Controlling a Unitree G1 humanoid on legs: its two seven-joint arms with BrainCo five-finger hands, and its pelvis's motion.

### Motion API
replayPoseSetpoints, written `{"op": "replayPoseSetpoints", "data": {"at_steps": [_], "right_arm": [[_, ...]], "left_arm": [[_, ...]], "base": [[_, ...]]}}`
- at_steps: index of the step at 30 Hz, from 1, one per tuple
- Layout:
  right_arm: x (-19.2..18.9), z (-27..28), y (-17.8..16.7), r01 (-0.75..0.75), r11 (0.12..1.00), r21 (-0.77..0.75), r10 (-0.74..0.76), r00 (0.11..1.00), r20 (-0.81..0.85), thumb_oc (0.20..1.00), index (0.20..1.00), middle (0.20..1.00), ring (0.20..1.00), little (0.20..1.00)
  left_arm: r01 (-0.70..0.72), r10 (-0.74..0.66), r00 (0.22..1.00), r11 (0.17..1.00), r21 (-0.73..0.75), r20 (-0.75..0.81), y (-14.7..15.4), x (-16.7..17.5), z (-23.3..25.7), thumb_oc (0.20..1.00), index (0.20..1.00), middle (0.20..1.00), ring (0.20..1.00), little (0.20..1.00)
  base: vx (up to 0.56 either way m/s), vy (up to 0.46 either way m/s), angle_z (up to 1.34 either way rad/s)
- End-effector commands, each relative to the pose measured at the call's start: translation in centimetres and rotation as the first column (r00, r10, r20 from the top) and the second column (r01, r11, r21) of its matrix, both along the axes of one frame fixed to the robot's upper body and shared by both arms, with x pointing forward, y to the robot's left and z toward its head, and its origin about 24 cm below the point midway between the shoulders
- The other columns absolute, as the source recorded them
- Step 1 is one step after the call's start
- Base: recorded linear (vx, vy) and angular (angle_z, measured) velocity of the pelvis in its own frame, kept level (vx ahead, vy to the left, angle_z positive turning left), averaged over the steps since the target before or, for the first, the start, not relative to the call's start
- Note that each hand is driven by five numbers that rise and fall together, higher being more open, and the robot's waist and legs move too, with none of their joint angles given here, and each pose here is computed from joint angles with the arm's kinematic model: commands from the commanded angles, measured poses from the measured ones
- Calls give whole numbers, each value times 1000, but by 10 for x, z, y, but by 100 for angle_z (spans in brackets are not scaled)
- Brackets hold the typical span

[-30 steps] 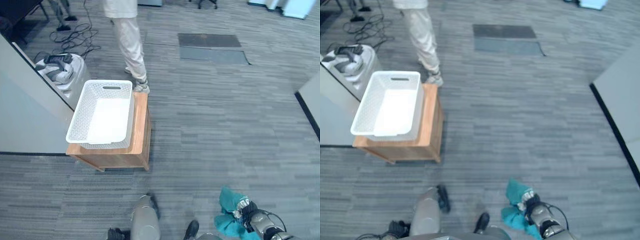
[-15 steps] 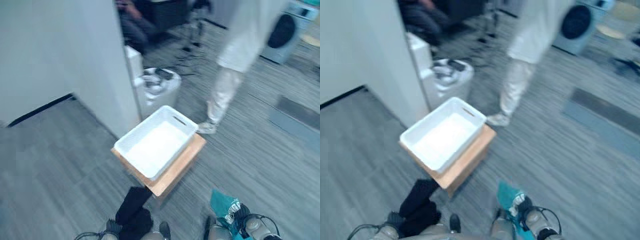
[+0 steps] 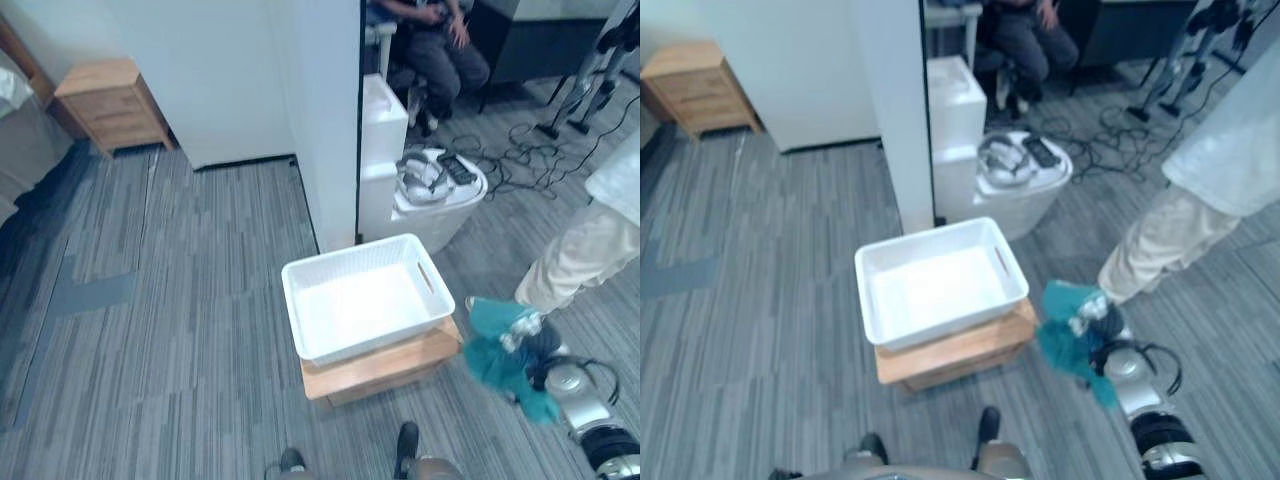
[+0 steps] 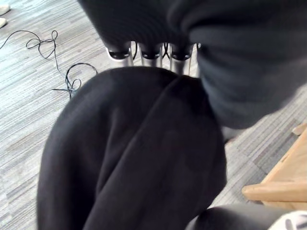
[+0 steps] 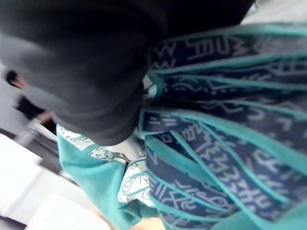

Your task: Tidy up the quilt and then pick up the clothes from the bed and put them into the laundry hamper.

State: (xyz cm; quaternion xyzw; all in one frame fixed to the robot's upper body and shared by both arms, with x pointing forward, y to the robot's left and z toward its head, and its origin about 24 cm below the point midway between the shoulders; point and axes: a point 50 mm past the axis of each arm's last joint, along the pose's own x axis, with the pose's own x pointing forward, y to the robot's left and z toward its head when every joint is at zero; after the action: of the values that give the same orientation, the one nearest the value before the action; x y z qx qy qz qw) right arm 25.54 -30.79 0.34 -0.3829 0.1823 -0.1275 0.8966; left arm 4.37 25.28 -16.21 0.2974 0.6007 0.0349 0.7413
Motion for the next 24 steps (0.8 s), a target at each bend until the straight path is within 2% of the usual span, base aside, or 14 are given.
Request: {"op": "replayPoseSetpoints", "data": {"at_steps": [1,4,5,7,12,14,15,16,19,20,21,22,23,24], "right_arm": [[30,59,-7,-40,991,-126,66,976,207,200,200,200,200,200],[59,136,9,-126,951,-281,235,888,396,200,200,200,200,200],[60,137,9,-127,951,-282,236,887,397,200,200,200,200,200],[73,176,32,-183,915,-361,350,807,477,200,200,200,200,200],[89,200,60,-259,874,-411,451,744,493,200,200,200,200,200],[95,203,68,-273,859,-433,476,738,478,200,200,200,200,200],[100,206,72,-267,835,-480,498,737,457,200,200,200,200,200],[101,206,73,-267,835,-481,499,736,457,200,200,200,200,200],[111,186,68,-241,823,-514,469,799,376,200,200,200,200,200],[113,162,63,-238,838,-492,424,850,312,470,470,470,470,470],[113,162,63,-239,838,-490,424,850,312,470,470,470,470,470],[112,139,55,-233,853,-467,378,892,246,1000,1000,1000,1000,1000],[112,139,55,-233,854,-466,378,892,247,1000,1000,1000,1000,1000],[110,125,53,-242,853,-462,366,909,199,1000,1000,1000,1000,1000]], "left_arm": [[84,-84,996,994,68,1,17,16,7,200,200,200,200,200],[97,-97,995,994,59,1,18,15,7,200,200,200,200,200],[95,-95,995,994,58,2,18,16,7,200,200,200,200,200],[90,-91,996,994,57,24,17,21,8,200,200,200,200,200],[81,-85,993,995,54,85,14,32,10,200,200,200,200,200],[78,-87,978,995,56,189,11,52,16,200,200,200,200,200],[118,-130,930,991,56,344,5,83,29,200,200,200,200,200],[117,-129,930,992,55,344,5,82,29,200,200,200,200,200],[190,-187,778,980,58,599,-6,134,66,200,200,200,200,200],[263,-241,632,961,89,736,-14,163,100,200,200,200,200,200],[263,-242,634,961,90,735,-13,163,100,200,200,200,200,200],[315,-289,499,939,139,817,-18,183,131,200,200,200,200,200],[315,-290,500,939,140,816,-17,183,131,200,200,200,200,200],[337,-313,422,926,173,851,-20,193,149,200,200,200,200,200]], "base": [[78,28,20],[78,5,14],[71,0,5],[33,-6,7],[-10,-22,12],[-26,-31,26],[-31,-31,29],[-19,-39,25],[-8,-43,27],[-5,-35,35],[7,-50,31],[8,-29,33],[22,-41,31],[25,-28,23]]}}
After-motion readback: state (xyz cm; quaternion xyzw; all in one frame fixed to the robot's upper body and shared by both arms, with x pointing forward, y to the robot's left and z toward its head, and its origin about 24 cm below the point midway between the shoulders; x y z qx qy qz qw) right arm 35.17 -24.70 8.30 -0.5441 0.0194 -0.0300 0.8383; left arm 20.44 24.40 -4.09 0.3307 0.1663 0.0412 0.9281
